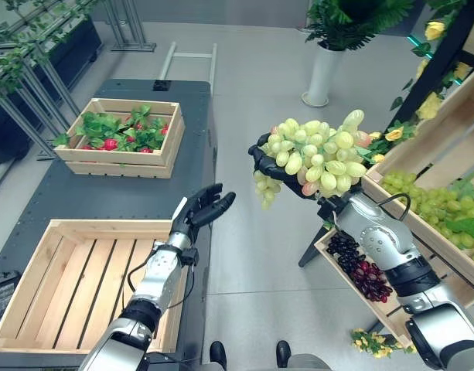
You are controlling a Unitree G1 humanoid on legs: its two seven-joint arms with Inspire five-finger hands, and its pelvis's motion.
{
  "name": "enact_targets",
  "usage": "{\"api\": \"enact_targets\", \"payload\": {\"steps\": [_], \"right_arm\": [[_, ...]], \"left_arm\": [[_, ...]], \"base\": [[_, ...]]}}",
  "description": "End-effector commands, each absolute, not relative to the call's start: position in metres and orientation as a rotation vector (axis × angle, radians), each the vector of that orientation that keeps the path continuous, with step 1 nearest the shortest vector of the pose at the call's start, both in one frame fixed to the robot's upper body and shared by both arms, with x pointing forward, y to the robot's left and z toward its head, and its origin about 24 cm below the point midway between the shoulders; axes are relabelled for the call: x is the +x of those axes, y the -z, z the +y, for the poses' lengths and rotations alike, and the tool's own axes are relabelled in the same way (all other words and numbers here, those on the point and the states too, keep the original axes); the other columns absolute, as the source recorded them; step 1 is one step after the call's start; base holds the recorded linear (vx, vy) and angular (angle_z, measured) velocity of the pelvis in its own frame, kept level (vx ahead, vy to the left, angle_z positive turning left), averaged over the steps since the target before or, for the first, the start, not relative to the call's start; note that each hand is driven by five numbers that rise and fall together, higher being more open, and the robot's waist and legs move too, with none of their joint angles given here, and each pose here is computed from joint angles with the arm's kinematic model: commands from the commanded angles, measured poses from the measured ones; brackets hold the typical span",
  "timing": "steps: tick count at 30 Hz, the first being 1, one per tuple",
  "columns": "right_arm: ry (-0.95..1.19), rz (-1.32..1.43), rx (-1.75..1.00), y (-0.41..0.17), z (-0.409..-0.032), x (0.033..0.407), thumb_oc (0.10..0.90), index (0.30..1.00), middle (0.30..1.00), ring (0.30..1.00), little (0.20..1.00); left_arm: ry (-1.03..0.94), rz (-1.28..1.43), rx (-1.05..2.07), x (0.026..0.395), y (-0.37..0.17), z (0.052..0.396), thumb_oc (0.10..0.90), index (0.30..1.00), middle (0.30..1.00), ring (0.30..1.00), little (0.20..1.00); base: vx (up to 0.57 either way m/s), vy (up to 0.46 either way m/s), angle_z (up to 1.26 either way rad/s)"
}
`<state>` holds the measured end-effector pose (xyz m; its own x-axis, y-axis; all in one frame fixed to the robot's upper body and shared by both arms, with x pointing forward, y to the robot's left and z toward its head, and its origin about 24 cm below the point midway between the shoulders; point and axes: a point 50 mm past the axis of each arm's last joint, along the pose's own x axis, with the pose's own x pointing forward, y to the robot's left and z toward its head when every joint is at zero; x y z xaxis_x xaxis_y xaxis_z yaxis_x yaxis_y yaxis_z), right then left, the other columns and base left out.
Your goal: Pick up the fruits from the basket on one side to the basket on the other side
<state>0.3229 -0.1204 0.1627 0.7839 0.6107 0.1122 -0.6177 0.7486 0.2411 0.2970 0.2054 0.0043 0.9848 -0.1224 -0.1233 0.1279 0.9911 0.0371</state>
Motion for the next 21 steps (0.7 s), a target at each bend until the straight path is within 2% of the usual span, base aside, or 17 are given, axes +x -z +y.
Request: {"api": "enact_targets", "payload": {"steps": [1, 13, 19, 21], "right_arm": [[-0.702, -0.249, 0.252, -0.207, -0.142, 0.318, 0.400, 0.300, 0.300, 0.300, 0.300], [-0.737, -0.344, 0.169, -0.235, -0.173, 0.290, 0.400, 0.300, 0.300, 0.300, 0.300], [-0.627, -0.384, 0.088, -0.251, -0.206, 0.288, 0.400, 0.300, 0.300, 0.300, 0.300], [-0.540, -0.375, 0.051, -0.255, -0.230, 0.290, 0.400, 0.300, 0.300, 0.300, 0.300]], "left_arm": [[0.133, -0.044, 0.045, 0.316, -0.031, 0.191, 0.800, 0.900, 0.900, 0.900, 0.900], [0.040, 0.101, 0.033, 0.304, -0.001, 0.202, 0.800, 0.900, 0.900, 0.900, 0.900], [0.044, 0.120, 0.040, 0.298, 0.006, 0.202, 0.800, 0.900, 0.900, 0.900, 0.900], [0.035, 0.127, 0.044, 0.294, 0.009, 0.206, 0.800, 0.900, 0.900, 0.900, 0.900]], "base": [[0.03, 0.110, -0.12], [0.02, 0.077, -0.32], [0.02, 0.045, -0.24], [0.09, 0.081, -0.28]]}}
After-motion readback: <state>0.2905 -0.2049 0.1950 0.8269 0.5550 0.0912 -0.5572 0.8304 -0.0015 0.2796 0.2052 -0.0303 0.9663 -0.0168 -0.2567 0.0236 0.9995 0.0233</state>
